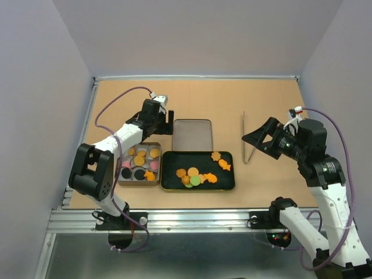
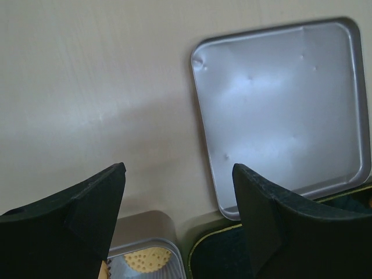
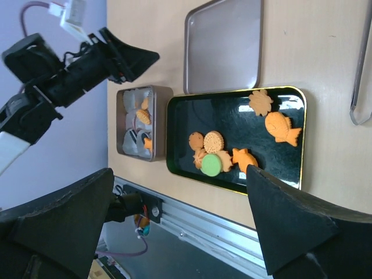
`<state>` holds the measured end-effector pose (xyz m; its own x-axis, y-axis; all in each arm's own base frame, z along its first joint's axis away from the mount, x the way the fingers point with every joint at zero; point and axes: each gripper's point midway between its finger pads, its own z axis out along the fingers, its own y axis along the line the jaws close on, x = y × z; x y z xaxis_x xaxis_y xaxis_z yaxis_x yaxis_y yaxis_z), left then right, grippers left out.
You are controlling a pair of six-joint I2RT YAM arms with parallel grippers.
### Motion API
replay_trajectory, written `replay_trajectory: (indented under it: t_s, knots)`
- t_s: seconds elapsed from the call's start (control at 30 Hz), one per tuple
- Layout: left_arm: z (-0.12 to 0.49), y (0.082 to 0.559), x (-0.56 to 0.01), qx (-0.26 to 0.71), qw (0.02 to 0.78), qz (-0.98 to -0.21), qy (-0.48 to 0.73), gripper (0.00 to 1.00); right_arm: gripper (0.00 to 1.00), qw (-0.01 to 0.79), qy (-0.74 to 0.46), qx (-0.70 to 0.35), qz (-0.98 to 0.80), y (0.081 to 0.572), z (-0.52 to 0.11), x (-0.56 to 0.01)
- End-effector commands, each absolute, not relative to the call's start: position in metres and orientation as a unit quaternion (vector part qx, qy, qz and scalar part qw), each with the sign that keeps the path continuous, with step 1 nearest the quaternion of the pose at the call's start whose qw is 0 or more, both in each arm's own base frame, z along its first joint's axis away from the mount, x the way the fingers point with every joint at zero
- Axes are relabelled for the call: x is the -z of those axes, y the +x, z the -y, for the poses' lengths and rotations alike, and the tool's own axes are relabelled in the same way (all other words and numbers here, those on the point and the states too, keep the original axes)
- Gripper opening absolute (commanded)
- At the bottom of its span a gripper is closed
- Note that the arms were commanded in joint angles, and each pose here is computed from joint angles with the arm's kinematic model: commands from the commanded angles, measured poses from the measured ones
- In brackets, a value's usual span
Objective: Pack the cookies
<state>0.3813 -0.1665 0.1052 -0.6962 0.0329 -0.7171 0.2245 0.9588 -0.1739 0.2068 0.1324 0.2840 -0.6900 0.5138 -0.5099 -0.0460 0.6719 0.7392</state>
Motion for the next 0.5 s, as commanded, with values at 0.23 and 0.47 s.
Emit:
replay_trajectory:
  t_s: [0.23, 0.47]
  knots:
    - [0.208, 0.387, -0.093, 0.130, 0.356, -0.920, 0.104, 0.82, 1.00, 0.367, 0.160, -0.378, -0.834, 0.192, -0.127, -0.282]
    - [0.204, 0.395, -0.070, 0.101, 0.336, -0.934, 0.072, 0.70, 1.00, 0.369, 0.167, -0.365, -0.838, 0.180, -0.121, -0.283]
